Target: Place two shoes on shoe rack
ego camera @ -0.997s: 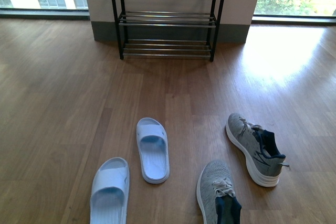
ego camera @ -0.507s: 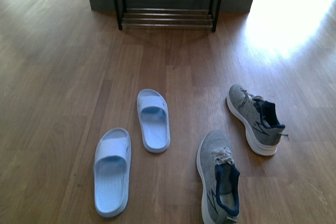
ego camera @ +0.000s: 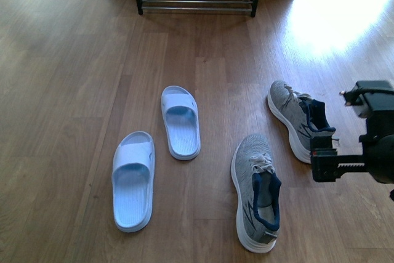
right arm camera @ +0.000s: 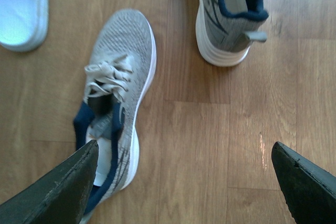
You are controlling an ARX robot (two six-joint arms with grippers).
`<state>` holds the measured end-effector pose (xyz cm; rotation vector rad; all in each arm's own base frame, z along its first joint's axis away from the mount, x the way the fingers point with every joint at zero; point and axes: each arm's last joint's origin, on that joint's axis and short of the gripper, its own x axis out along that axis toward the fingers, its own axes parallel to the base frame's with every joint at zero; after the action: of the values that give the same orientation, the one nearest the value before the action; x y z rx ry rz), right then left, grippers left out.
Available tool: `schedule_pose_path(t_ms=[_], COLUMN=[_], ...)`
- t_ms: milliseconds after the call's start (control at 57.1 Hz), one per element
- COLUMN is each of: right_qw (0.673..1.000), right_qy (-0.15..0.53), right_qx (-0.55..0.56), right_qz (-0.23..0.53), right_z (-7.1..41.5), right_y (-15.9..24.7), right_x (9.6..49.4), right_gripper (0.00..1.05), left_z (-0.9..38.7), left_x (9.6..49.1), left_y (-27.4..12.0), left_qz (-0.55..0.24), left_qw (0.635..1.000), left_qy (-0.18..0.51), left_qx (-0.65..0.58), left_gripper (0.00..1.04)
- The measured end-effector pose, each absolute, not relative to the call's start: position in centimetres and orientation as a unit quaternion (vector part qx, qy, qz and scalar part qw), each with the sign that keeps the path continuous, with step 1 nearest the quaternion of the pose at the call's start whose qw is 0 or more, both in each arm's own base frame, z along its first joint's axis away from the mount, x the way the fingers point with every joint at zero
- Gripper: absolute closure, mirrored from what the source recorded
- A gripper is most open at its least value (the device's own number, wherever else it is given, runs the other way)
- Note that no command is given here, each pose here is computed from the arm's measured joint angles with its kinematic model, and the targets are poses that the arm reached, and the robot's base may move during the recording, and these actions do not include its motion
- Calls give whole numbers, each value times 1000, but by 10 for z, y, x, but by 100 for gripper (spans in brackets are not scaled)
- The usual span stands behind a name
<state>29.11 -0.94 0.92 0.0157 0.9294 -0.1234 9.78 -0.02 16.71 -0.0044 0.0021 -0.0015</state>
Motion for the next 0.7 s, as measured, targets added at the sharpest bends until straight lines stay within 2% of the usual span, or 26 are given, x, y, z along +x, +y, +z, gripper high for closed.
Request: schedule_pose_path(t_ms=[158, 385, 700], right_qw=[861, 830, 801], right_qy=[504, 555, 587], right_qx=[10, 23, 108], right_qz=[-62, -54, -50], right_z=[-39, -78, -106], right_y=[-14, -14, -11], right_x=[300, 305, 316], right_gripper=[9, 9, 9], left_z=[167, 167, 167], left_x=[98, 98, 98], left_y=[0, 0, 0], left_qz=[-1, -1, -1], left_qw=[1000, 1000, 1000], left_qy=[1, 1, 1], left_qx=[-2, -2, -2], left_gripper=[9, 9, 9])
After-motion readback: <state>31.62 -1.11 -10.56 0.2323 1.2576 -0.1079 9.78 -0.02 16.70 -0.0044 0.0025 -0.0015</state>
